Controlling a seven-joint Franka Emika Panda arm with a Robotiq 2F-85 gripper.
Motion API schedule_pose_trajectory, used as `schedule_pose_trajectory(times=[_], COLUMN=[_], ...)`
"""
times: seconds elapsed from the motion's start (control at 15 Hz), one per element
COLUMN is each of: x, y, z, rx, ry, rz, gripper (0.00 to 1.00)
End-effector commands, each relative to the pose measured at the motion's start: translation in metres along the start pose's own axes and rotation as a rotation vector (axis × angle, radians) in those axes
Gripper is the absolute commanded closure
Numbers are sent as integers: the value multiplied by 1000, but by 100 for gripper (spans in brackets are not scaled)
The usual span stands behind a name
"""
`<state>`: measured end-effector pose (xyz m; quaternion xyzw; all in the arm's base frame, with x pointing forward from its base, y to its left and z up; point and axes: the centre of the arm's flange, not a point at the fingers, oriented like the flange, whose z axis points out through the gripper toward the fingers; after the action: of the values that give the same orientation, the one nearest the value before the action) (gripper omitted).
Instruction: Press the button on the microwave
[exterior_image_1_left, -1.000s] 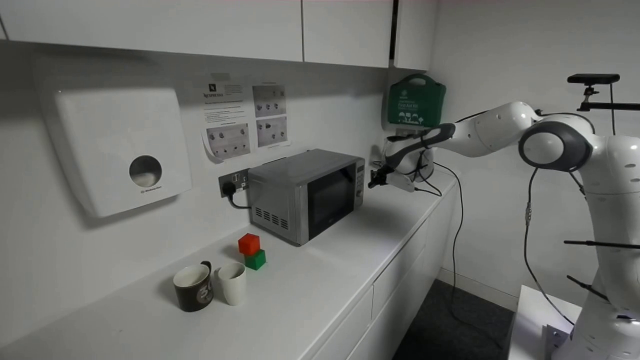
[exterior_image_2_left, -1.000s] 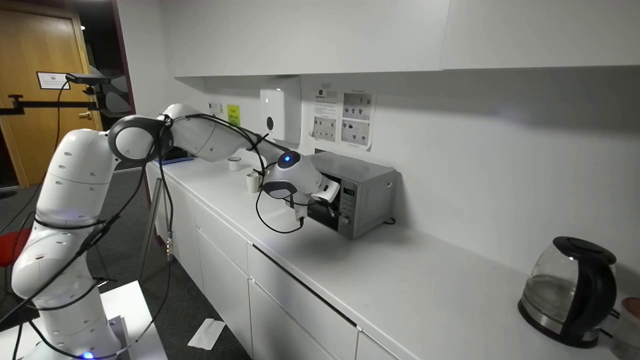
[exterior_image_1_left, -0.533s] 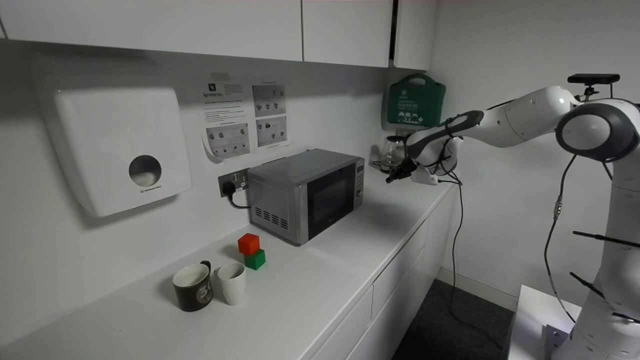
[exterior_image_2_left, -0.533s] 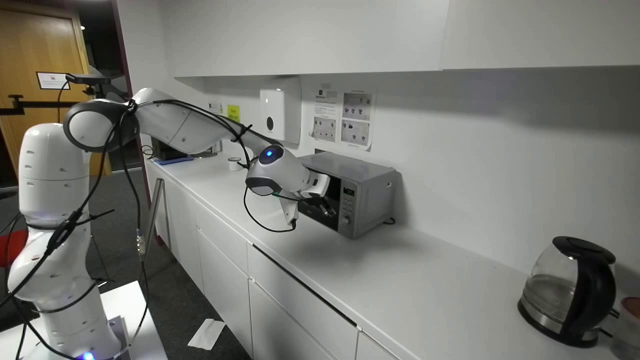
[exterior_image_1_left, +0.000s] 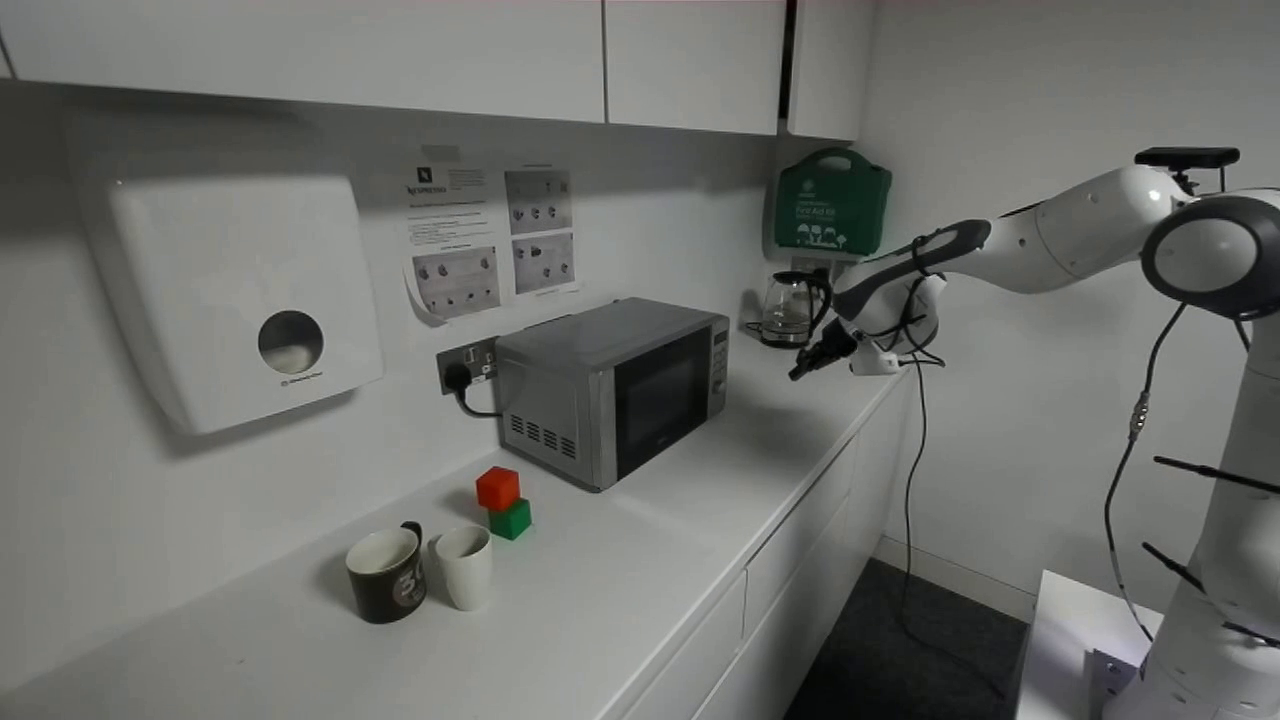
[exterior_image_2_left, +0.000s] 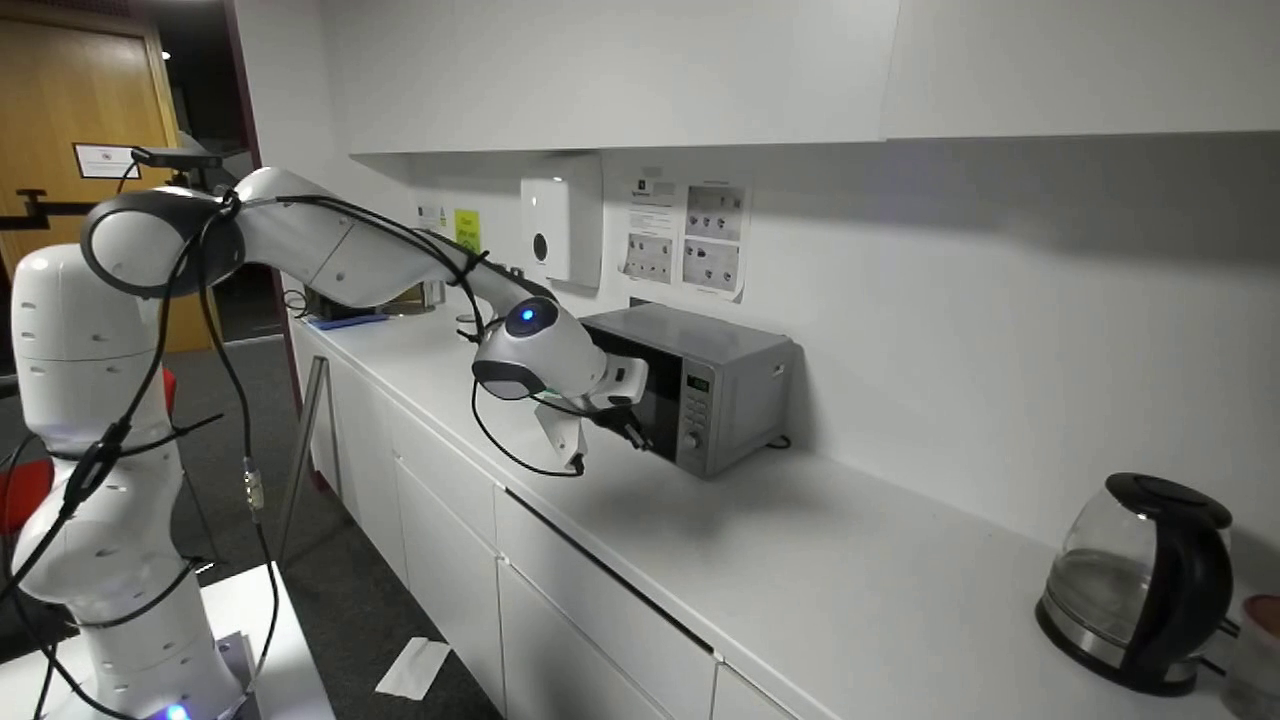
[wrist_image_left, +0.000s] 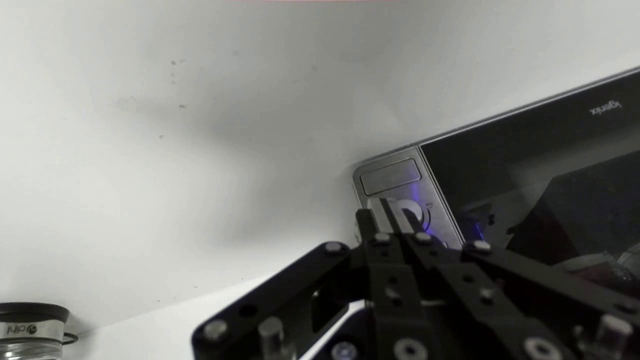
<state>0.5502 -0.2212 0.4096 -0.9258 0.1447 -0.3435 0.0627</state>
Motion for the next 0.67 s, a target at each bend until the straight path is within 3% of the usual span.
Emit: schedule_pose_trajectory(times=[0.0, 0.4, 0.6], x=[-20, -38, -42], y=[12, 20, 21], z=[-29, -46, -53], rx=[12, 5, -11], ry=[-57, -154, -155], rz=[-66, -136, -160], gripper=[100, 100, 100])
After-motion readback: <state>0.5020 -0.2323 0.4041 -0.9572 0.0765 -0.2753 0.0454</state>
